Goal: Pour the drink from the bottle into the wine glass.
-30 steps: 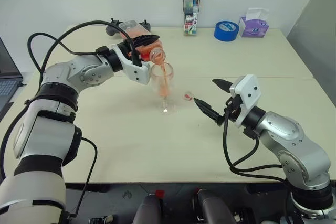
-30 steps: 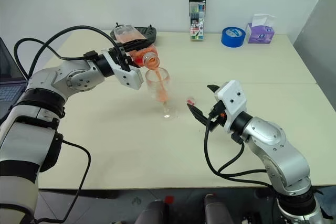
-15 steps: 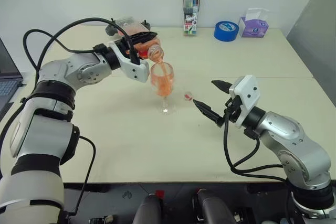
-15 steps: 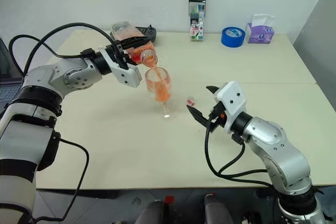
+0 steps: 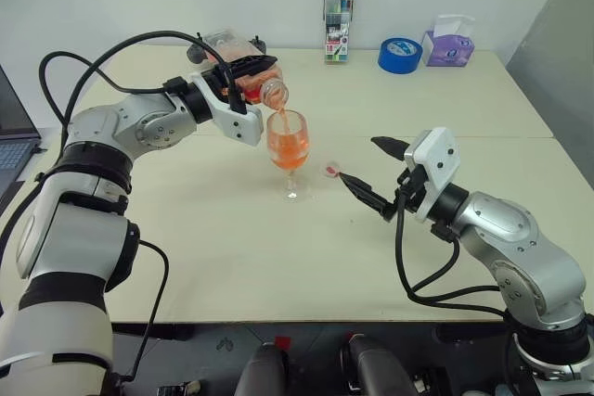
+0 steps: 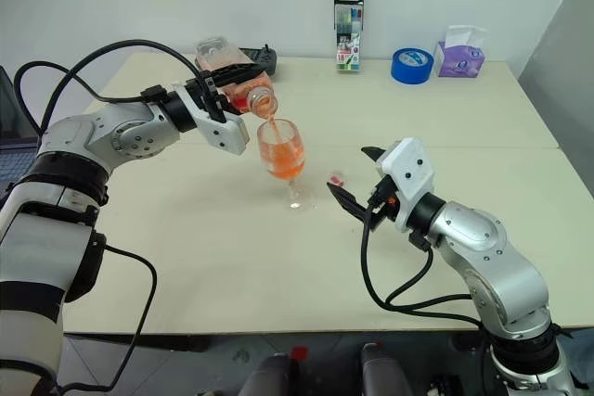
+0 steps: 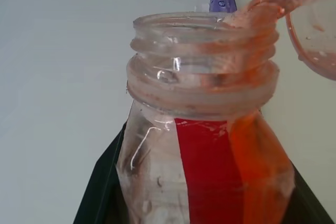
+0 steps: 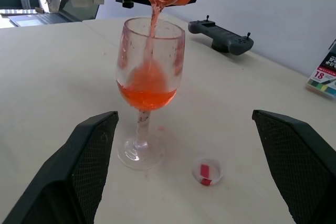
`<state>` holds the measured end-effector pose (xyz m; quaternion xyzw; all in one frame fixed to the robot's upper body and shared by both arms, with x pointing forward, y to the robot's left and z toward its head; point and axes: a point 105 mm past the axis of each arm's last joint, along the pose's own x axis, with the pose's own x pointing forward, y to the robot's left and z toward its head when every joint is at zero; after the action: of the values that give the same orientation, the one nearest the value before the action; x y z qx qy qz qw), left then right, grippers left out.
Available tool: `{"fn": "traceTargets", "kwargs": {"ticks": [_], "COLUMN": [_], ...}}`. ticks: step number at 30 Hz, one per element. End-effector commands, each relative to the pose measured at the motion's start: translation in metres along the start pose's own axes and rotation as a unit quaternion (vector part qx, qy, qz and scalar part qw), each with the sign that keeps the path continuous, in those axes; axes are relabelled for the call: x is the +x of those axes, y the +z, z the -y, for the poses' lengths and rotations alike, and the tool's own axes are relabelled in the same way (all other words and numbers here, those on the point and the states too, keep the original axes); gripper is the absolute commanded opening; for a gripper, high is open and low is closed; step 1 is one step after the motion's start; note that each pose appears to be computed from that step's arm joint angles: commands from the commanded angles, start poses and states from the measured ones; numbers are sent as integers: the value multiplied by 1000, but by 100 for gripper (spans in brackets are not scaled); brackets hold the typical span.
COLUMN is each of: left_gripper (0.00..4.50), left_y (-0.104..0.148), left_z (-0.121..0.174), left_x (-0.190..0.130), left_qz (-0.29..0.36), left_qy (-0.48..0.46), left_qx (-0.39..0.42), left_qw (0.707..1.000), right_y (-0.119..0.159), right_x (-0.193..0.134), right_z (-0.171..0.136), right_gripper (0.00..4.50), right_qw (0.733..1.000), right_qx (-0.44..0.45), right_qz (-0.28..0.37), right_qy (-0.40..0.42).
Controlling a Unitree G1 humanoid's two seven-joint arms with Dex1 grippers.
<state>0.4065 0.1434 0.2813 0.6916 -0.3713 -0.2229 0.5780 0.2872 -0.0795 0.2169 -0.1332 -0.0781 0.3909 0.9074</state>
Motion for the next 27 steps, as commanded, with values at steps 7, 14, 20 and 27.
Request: {"fn": "traceTargets", "kwargs": {"ticks": [7, 14, 20, 27], "left_gripper": [169, 169, 169, 169], "left_y": [-4, -11, -16, -44], "left_z": [-24, -24, -26, -31], "left_x": [0, -2, -3, -20], "left_qz": [-4, -26, -39, -85], "left_qy": [35, 58, 75, 176], "left_qx": [15, -36, -117, -324], "left_qw": [999, 997, 989, 926], "right_y": [13, 14, 36, 71], "right_x": [0, 0, 3, 19], "right_z": [-4, -3, -5, -3], "right_gripper": [439, 439, 439, 439], "right_qw": [1000, 1000, 999, 998], "right_qx": [-15, -16, -4, 9], "right_qz": [21, 22, 47, 38], "right_qy": [8, 7, 25, 51]}}
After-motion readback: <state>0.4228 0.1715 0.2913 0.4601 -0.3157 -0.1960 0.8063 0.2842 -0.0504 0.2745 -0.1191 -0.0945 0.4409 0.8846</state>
